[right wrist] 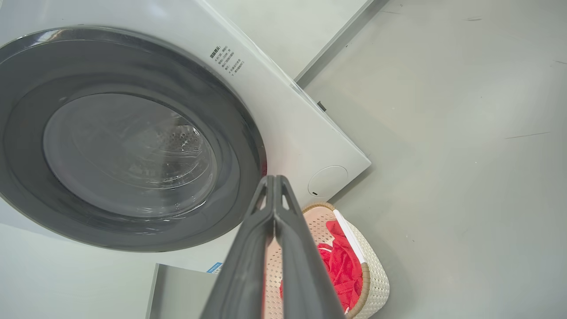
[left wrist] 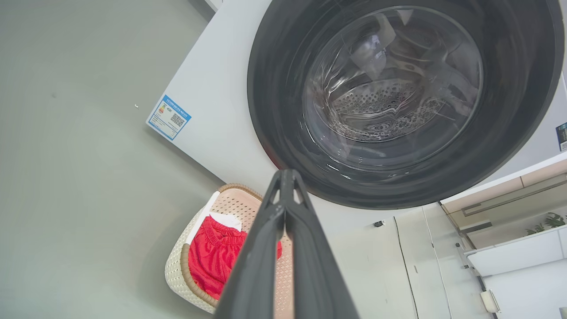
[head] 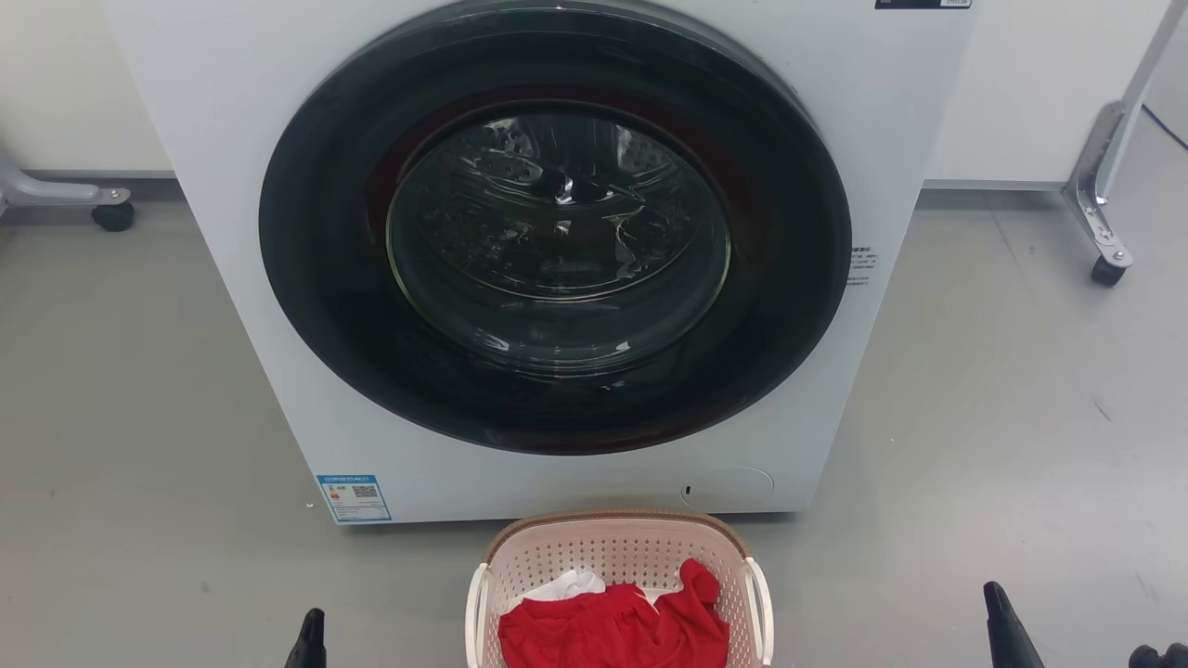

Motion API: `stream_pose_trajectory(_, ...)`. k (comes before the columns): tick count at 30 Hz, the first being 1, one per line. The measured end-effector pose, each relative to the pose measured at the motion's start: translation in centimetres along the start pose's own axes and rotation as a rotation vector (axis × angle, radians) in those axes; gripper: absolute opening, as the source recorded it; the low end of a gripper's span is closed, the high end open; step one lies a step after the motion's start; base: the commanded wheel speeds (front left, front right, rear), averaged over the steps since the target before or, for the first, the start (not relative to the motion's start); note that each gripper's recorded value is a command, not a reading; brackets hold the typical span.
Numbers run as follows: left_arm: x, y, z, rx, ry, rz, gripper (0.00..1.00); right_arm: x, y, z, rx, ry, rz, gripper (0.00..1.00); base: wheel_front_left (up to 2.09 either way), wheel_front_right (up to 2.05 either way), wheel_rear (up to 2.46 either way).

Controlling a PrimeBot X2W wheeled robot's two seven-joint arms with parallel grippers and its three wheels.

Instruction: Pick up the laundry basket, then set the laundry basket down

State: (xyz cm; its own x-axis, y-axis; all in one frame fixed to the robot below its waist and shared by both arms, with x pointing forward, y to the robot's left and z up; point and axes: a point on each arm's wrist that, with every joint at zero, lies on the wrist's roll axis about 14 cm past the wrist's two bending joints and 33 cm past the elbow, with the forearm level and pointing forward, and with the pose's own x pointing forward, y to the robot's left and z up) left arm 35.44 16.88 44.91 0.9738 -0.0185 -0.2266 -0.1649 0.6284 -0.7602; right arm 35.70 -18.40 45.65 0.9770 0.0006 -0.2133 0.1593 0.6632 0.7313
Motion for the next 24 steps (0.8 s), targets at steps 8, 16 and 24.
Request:
stream_pose_trajectory(8, 0.2, 0.0, 0.4, -0.111, 0.004, -0.004, 0.00, 0.3, 0.0, 0.4, 0.126, -0.001, 0.006, 0.00, 0.00, 0.00, 0.00)
stream_pose_trajectory(16, 0.5, -0.1, 0.9, -0.231, 0.000, -0.020, 0.00, 0.7, 0.4, 1.1, 0.247, -0.014, 0.024, 0.00, 0.00, 0.00, 0.00)
stream_pose_trajectory(24, 0.8, -0.5, 1.7, -0.342, -0.008, -0.046, 0.00, 0.9, 0.4, 1.5, 0.371, -0.019, 0.039, 0.00, 0.00, 0.00, 0.00)
